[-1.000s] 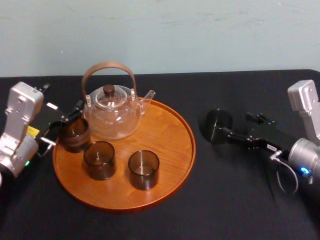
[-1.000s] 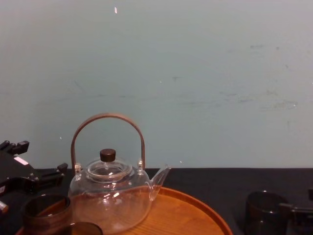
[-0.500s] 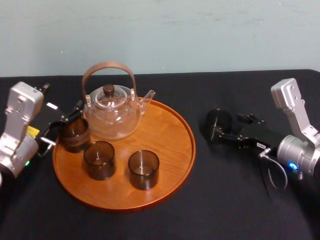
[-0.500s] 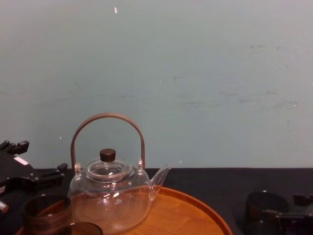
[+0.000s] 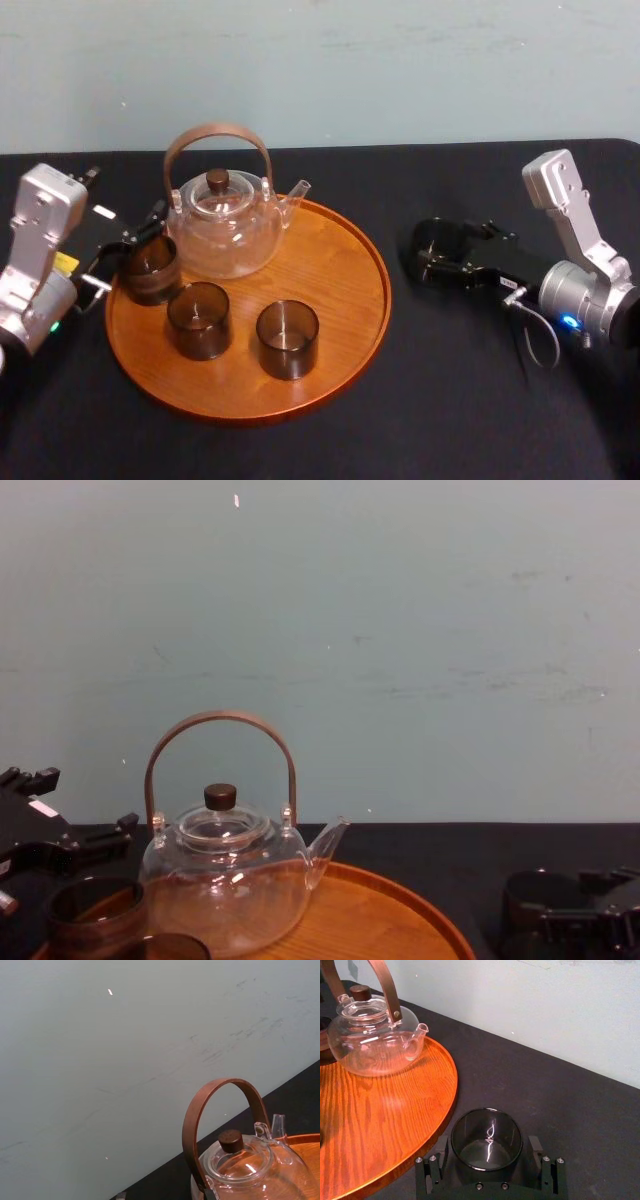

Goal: Pick up the glass from the table and place it on the tray.

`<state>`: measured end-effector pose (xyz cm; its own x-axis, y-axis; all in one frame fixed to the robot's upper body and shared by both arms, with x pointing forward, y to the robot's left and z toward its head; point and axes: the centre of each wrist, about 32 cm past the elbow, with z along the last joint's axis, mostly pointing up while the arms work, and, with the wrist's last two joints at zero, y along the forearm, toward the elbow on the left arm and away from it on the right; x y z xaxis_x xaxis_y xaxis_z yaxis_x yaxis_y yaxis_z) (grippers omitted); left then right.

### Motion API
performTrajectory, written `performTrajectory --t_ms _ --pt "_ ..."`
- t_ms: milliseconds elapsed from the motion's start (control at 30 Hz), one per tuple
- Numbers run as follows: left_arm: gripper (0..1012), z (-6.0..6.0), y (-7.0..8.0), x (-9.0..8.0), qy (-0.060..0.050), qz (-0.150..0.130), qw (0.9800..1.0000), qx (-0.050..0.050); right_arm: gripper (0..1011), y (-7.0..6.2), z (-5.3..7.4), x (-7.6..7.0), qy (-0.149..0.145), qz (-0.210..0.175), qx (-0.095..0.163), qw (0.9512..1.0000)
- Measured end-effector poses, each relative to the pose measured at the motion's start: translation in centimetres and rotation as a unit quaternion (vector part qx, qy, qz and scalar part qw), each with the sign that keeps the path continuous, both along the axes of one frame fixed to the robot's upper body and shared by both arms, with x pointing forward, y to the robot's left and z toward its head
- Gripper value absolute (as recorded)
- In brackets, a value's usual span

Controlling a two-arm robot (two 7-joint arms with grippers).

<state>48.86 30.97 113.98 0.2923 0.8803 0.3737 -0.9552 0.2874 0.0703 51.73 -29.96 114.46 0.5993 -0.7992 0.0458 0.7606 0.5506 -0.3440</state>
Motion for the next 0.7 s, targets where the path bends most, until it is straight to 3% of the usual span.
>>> performTrajectory --t_ms 700 --pt "1001 0.0 0.0 0.0 0.0 0.0 1.0 0.0 1002 0.73 -0.55 1.0 0.01 -0.002 -0.001 0.9999"
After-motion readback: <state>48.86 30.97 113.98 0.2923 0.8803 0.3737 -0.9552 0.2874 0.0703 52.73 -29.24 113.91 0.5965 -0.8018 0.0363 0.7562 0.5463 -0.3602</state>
